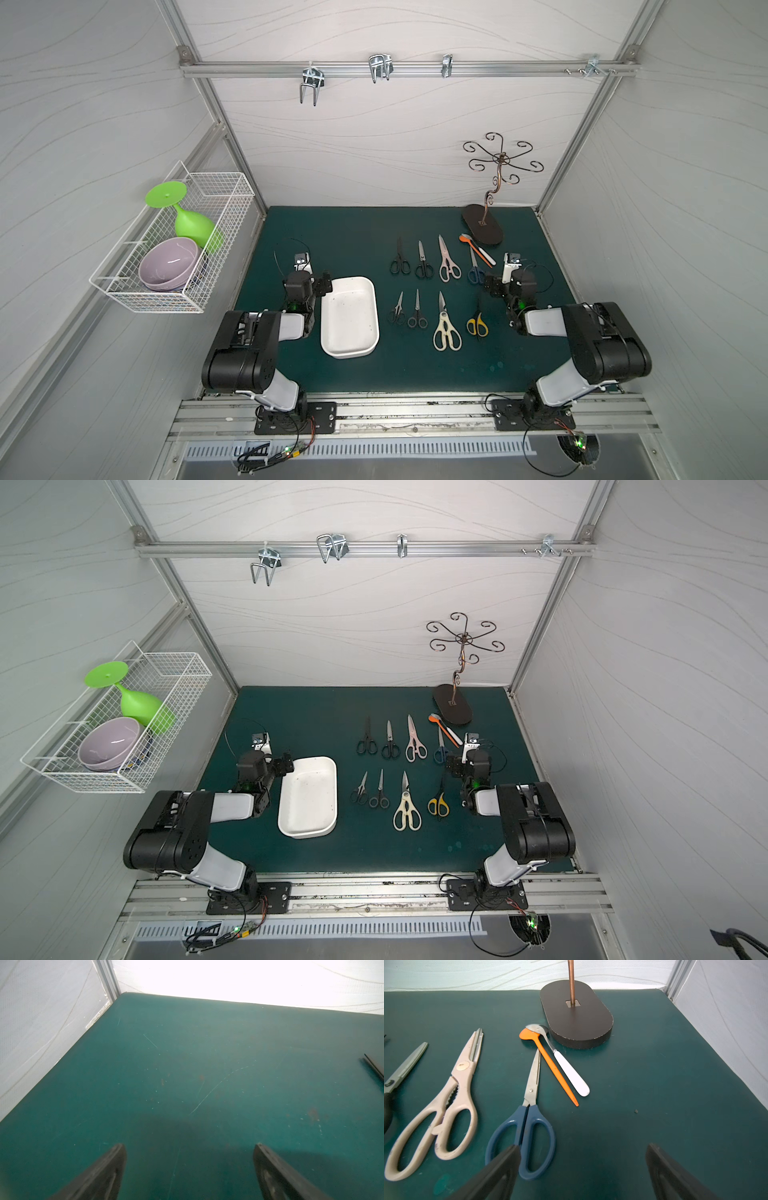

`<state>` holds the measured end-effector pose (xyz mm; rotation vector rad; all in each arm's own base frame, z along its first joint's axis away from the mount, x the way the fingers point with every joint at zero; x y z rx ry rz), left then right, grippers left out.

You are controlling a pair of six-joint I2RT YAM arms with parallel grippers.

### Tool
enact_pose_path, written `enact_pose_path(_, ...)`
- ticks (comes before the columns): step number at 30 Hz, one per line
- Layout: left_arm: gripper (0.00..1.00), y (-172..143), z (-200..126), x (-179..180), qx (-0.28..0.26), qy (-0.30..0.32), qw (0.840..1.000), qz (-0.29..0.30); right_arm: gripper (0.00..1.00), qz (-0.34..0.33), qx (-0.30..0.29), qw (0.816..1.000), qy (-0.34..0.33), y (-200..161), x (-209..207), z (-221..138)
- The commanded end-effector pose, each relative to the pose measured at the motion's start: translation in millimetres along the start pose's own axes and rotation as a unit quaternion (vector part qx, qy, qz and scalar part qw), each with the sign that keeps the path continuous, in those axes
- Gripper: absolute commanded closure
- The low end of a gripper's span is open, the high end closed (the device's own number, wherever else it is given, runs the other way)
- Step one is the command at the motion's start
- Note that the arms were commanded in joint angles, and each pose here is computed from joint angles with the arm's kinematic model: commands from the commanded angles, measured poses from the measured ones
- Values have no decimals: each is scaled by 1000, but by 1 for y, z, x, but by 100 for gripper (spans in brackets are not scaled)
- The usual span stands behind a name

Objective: Take the scissors out of the storage box
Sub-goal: Reset both arms

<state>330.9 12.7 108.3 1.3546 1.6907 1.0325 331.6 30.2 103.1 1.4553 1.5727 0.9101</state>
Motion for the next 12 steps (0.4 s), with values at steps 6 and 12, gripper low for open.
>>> enact_pose_path(6, 0, 9, 1, 0, -29, -1, 1000, -1, 1, 3, -9, 1000, 10, 8, -1, 5)
enact_pose_path(12, 0, 10, 1, 0, -28, -2, 1000, -1, 1, 4, -15, 1000, 11, 8, -2, 1)
Point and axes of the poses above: each gripper's point midway between its finger pads, its own z axis out along the fingers, its own x axis along the line the jaws close on, y = z × x, the point moved 7 cm from there along -z, back along the fingers, and after that the axes turned 3 degrees about -z, right-handed, at the moved point
